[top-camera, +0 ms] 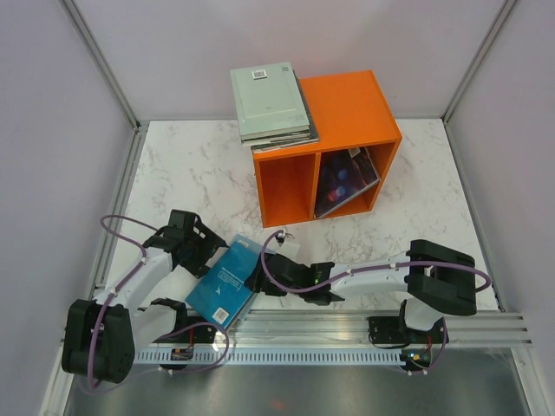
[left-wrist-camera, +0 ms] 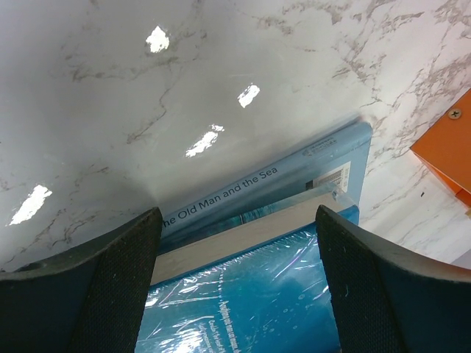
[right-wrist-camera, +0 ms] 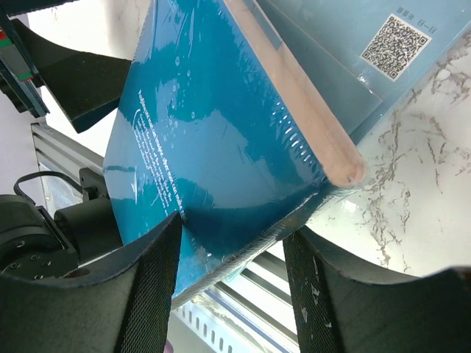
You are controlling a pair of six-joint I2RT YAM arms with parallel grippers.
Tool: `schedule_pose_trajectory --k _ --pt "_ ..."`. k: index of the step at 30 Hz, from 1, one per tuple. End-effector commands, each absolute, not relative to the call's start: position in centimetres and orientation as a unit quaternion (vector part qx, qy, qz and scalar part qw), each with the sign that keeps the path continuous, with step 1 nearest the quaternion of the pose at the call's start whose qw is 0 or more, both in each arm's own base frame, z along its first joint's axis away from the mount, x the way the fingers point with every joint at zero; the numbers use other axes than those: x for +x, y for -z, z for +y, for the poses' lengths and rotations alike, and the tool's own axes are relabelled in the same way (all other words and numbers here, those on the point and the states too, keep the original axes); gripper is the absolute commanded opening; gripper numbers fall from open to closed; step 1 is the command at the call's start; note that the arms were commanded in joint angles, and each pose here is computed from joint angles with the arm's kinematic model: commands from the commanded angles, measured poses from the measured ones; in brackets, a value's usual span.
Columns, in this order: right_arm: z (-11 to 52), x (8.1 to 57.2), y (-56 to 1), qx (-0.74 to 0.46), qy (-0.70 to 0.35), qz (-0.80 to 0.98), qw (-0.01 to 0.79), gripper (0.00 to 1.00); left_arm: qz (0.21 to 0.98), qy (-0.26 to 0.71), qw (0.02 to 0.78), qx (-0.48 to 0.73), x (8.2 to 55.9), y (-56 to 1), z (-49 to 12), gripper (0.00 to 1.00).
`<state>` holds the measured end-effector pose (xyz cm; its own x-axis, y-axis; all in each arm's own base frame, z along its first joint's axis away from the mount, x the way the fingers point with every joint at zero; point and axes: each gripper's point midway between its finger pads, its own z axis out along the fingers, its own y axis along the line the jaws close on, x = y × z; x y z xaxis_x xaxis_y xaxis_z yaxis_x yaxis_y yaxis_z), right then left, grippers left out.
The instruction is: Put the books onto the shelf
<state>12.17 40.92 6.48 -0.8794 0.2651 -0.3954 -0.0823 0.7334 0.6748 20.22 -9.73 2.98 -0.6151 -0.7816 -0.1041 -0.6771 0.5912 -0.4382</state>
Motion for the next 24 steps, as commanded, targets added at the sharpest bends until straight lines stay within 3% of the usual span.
schedule_pose_trajectory --k 1,17,24 --pt "45.5 15.4 -16.3 0.095 -0.488 0.811 0.307 0.61 0.889 0.221 0.045 -0.397 16.4 -3.8 -12.8 0.87" --pt "45.5 16.6 -18.5 0.100 -0.512 0.778 0.350 0.64 0.915 0.240 0.078 -0.315 17.1 -5.6 -13.0 0.87" --pt "47.8 16.5 -17.3 0.098 -0.534 0.774 0.325 0.62 0.928 0.251 0.108 -0.252 17.4 -7.1 -13.1 0.87"
